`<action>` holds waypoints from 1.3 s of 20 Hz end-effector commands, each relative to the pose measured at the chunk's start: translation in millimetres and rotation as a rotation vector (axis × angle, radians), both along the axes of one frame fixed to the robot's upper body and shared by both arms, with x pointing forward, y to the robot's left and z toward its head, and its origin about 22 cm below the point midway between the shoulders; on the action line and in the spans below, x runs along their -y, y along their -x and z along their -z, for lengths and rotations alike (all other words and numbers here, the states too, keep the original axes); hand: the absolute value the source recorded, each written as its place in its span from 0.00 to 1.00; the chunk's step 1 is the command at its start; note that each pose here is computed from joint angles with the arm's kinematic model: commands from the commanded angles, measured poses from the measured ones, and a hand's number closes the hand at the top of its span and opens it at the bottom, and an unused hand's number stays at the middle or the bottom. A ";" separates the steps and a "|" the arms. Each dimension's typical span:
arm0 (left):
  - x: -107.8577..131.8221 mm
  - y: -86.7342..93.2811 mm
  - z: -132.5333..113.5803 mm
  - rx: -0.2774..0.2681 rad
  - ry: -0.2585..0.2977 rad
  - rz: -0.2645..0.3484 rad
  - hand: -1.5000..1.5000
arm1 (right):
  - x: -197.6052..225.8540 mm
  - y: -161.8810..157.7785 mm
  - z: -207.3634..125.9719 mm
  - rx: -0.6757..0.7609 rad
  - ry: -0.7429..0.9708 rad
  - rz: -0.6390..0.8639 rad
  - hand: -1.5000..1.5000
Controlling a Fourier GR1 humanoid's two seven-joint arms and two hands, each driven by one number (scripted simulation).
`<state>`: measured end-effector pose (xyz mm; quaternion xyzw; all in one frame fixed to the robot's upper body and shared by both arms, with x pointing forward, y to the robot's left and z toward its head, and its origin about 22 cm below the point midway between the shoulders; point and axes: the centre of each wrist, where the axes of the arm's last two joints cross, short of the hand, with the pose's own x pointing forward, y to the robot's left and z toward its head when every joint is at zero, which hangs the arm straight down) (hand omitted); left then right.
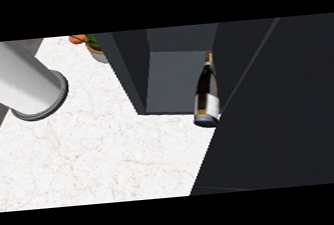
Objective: Pick up the wine, place it into the cabinet and close the cabinet
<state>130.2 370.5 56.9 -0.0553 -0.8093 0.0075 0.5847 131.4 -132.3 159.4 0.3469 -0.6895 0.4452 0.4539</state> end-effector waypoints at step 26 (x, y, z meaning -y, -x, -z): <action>4.6 -18.7 -17.8 0.055 0.007 0.127 1.00 | -17.8 -76.3 -9.8 0.045 -0.046 0.245 1.00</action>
